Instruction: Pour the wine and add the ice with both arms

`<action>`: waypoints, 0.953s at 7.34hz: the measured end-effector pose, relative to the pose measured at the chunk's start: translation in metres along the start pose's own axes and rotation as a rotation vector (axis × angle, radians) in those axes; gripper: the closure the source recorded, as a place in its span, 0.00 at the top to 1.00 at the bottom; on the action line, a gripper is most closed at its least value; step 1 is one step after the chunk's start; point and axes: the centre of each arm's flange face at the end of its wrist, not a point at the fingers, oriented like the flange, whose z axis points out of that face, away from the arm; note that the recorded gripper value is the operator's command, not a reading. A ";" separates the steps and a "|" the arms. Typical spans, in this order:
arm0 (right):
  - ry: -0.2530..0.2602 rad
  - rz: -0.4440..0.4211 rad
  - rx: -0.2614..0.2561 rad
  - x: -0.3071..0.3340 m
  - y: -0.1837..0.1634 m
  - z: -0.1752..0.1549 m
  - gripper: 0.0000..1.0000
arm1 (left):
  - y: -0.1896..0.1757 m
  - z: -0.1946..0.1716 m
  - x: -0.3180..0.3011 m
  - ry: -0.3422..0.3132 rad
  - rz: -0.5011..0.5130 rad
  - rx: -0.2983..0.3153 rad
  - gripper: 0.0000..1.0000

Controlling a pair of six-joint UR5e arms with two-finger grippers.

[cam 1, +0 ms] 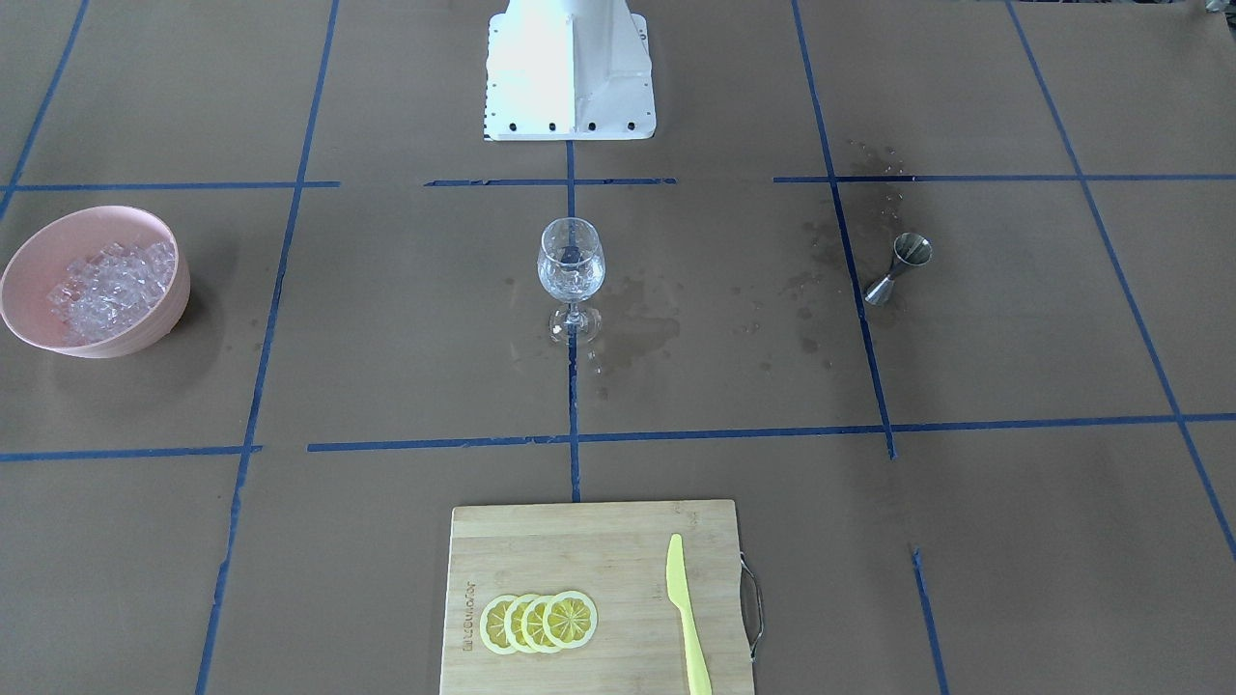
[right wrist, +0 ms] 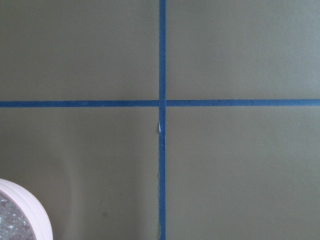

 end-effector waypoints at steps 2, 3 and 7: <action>-0.001 0.000 0.000 0.000 0.000 0.000 1.00 | 0.002 0.006 -0.003 -0.013 -0.001 -0.011 1.00; -0.001 -0.001 0.001 0.000 0.000 0.000 1.00 | 0.003 0.008 -0.004 -0.015 -0.001 -0.017 1.00; -0.002 -0.001 0.001 -0.001 0.000 -0.001 1.00 | 0.004 0.016 -0.007 -0.015 -0.004 -0.031 1.00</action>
